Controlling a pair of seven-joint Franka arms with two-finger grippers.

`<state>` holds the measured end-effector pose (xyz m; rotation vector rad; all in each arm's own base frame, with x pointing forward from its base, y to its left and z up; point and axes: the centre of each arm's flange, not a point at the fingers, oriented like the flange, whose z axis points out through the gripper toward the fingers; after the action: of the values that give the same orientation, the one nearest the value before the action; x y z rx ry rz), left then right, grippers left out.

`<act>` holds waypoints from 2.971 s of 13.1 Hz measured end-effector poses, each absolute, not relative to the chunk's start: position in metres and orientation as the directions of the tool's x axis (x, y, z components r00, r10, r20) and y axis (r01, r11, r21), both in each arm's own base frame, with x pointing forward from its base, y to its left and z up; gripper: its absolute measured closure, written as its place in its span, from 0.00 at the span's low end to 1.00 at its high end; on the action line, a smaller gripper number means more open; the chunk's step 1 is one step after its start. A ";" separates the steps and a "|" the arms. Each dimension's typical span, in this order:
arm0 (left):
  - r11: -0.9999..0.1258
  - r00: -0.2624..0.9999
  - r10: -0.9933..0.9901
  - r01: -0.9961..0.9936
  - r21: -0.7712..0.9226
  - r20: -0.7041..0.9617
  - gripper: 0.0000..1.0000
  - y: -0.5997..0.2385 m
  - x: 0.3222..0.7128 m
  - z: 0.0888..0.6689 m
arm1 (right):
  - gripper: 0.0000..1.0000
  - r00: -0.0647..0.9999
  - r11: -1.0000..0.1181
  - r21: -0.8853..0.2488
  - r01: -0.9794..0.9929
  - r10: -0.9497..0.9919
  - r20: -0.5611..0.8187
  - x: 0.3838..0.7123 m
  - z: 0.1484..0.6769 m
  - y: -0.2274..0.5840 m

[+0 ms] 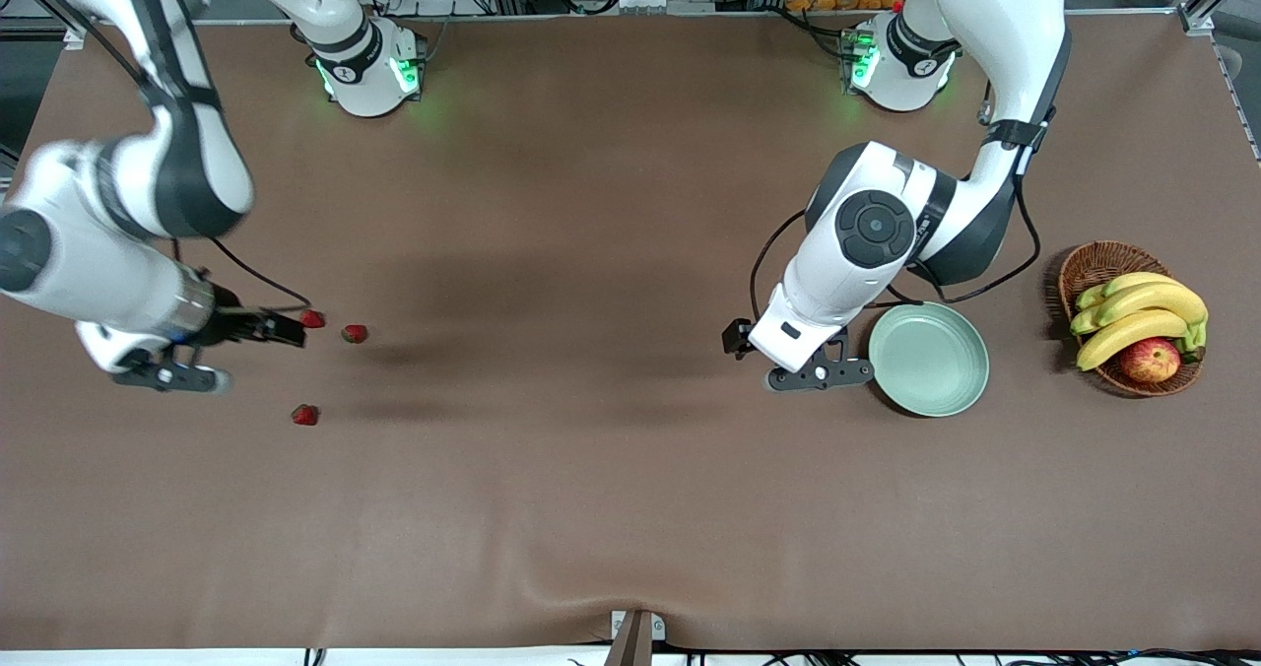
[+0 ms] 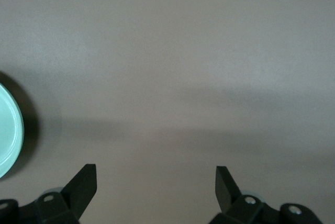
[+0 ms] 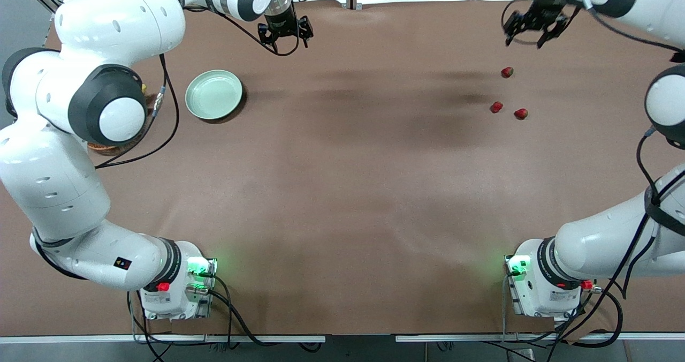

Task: Collect all strawberries into plate
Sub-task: 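Lower the right gripper onto a strawberry and close on it, then carry the strawberry toward the left gripper with the right gripper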

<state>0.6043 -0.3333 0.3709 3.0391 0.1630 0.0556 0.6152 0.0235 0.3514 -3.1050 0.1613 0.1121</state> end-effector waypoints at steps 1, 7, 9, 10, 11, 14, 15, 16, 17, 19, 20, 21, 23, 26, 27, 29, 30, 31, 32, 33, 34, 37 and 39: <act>-0.988 0.992 0.124 0.120 0.101 0.033 0.00 -0.332 0.606 0.372 | 0.00 0.991 -0.994 -0.026 -0.107 -0.105 -0.079 0.612 0.324 0.023; -0.975 0.978 0.199 0.191 0.114 0.064 0.00 -0.299 0.624 0.398 | 0.00 0.972 -0.993 -0.011 -0.117 -0.112 -0.205 0.591 0.241 0.018; -0.970 0.973 0.224 0.217 0.106 0.058 0.00 -0.281 0.628 0.409 | 0.01 0.964 -0.993 -0.007 -0.120 -0.115 -0.239 0.586 0.222 0.017; -0.969 0.971 0.231 0.225 0.102 0.055 0.00 -0.275 0.629 0.413 | 0.02 0.960 -0.993 -0.006 -0.121 -0.115 -0.254 0.583 0.213 0.017; -0.967 0.970 0.239 0.233 0.101 0.054 0.00 -0.269 0.630 0.415 | 0.04 0.956 -0.993 -0.004 -0.121 -0.115 -0.269 0.581 0.205 0.016; -0.963 0.965 0.257 0.251 0.099 0.052 0.00 -0.257 0.634 0.417 | 0.14 0.948 -0.993 -0.001 -0.121 -0.115 -0.298 0.577 0.187 0.016; -0.961 0.963 0.266 0.260 0.097 0.049 0.00 -0.251 0.636 0.417 | 0.15 0.946 -0.993 -0.001 -0.121 -0.115 -0.303 0.576 0.184 0.016; -0.959 0.961 0.273 0.268 0.091 0.042 0.00 -0.245 0.637 0.418 | 0.20 0.945 -0.993 -0.001 -0.121 -0.115 -0.306 0.576 0.183 0.016; -0.959 0.961 0.276 0.272 0.083 0.033 0.00 -0.242 0.636 0.419 | 0.20 0.945 -0.993 -0.001 -0.121 -0.115 -0.308 0.575 0.182 0.017; -0.960 0.962 0.274 0.272 0.071 0.017 0.00 -0.241 0.632 0.422 | 0.37 0.943 -0.993 -0.001 -0.118 -0.112 -0.312 0.575 0.179 0.019; -0.960 0.962 0.272 0.270 0.070 0.016 0.00 -0.242 0.631 0.424 | 0.37 0.943 -0.993 -0.001 -0.117 -0.110 -0.315 0.574 0.177 0.020; -0.961 0.962 0.271 0.269 0.069 0.015 0.00 -0.242 0.630 0.425 | 0.43 0.943 -0.993 -0.002 -0.115 -0.108 -0.316 0.574 0.176 0.021; -0.961 0.963 0.271 0.269 0.067 0.013 0.00 -0.241 0.629 0.429 | 0.68 0.945 -0.994 -0.005 -0.110 -0.103 -0.310 0.575 0.177 0.026; -0.964 0.965 0.261 0.261 0.050 -0.004 0.00 -0.239 0.622 0.438 | 0.68 0.955 -0.977 -0.107 -0.185 -0.153 -0.254 0.599 0.201 0.056; -0.965 0.966 0.258 0.258 0.049 -0.004 0.00 -0.239 0.621 0.442 | 0.68 0.960 -0.966 -0.164 -0.201 -0.160 -0.231 0.611 0.216 0.080; -0.966 0.966 0.256 0.257 0.035 -0.018 0.00 -0.237 0.616 0.449 | 0.68 0.969 -0.943 -0.273 -0.188 -0.134 -0.206 0.620 0.245 0.159; -0.966 0.966 0.255 0.256 0.020 -0.038 0.00 -0.235 0.613 0.448 | 0.68 0.970 -0.930 -0.316 -0.189 -0.126 -0.210 0.613 0.256 0.209; -0.967 0.965 0.255 0.256 0.002 -0.061 0.00 -0.233 0.610 0.445 | 0.68 0.970 -0.917 -0.346 -0.197 -0.130 -0.208 0.603 0.262 0.259; -0.966 0.962 0.258 0.258 -0.016 -0.085 0.00 -0.230 0.607 0.441 | 0.68 0.970 -0.907 -0.366 -0.209 -0.145 -0.195 0.589 0.264 0.305; -0.964 0.959 0.264 0.262 -0.032 -0.106 0.00 -0.225 0.605 0.434 | 0.68 0.969 -0.896 -0.381 -0.228 -0.170 -0.181 0.574 0.261 0.347; -0.962 0.954 0.273 0.270 -0.047 -0.124 0.00 -0.218 0.603 0.426 | 0.68 0.965 -0.883 -0.394 -0.255 -0.203 -0.169 0.559 0.253 0.384; -0.956 0.946 0.285 0.270 -0.112 -0.153 0.00 -0.193 0.599 0.399 | 0.68 0.948 -0.853 -0.415 -0.317 -0.277 -0.156 0.529 0.221 0.466; -0.954 0.949 0.273 0.245 -0.172 -0.158 0.00 -0.185 0.593 0.379 | 0.68 0.946 -0.843 -0.430 -0.324 -0.284 -0.155 0.530 0.211 0.490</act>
<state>0.5930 -0.1854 0.3789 3.2499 0.4345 -0.2981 0.5296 0.4901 0.2108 -2.6362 0.4361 0.1170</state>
